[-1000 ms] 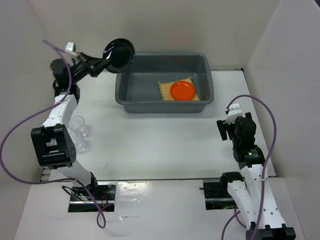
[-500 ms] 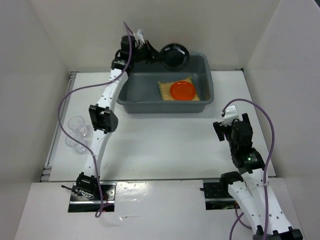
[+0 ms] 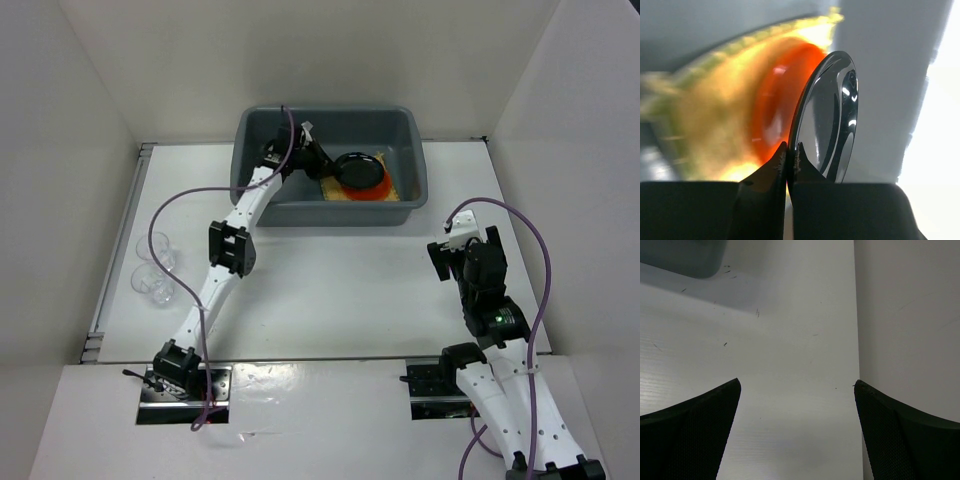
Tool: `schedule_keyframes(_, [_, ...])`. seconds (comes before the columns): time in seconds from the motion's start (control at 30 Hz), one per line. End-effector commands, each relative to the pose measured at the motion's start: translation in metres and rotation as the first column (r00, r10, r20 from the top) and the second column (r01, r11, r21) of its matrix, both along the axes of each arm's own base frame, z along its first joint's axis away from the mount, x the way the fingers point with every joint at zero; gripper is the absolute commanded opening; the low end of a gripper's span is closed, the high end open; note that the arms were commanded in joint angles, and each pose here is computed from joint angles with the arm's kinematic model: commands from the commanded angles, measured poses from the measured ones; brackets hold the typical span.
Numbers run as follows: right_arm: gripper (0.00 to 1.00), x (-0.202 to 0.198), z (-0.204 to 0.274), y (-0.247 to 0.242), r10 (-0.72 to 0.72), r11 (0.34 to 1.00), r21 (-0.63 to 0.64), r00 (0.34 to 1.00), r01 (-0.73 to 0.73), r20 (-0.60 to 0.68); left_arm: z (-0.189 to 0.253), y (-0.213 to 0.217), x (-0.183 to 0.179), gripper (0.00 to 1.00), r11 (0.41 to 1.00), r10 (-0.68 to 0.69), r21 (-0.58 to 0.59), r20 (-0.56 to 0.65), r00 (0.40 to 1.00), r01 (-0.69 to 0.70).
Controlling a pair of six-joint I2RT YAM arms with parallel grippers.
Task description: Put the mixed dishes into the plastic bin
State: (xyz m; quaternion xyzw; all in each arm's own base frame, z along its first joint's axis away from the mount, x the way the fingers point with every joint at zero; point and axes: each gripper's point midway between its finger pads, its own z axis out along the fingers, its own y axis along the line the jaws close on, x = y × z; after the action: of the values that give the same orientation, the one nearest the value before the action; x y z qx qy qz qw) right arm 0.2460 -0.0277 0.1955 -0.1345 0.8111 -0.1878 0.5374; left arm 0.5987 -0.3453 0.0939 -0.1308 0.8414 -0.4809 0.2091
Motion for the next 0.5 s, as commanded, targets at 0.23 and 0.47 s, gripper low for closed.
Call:
schedule_keyframes(0.23, [0.98,0.006,0.008,0.001,-0.008,1.000,0.010,0.999,0.007,0.047,0.010,-0.036,-0.004,0.16,0.994,-0.027,-0.103,0.051,0.998,0.032])
schedule_keyframes(0.47, [0.98,0.006,0.008,0.003,0.001,1.000,0.013,0.999,-0.001,0.047,0.003,-0.036,-0.002,0.20,0.995,-0.017,-0.095,0.045,0.999,0.021])
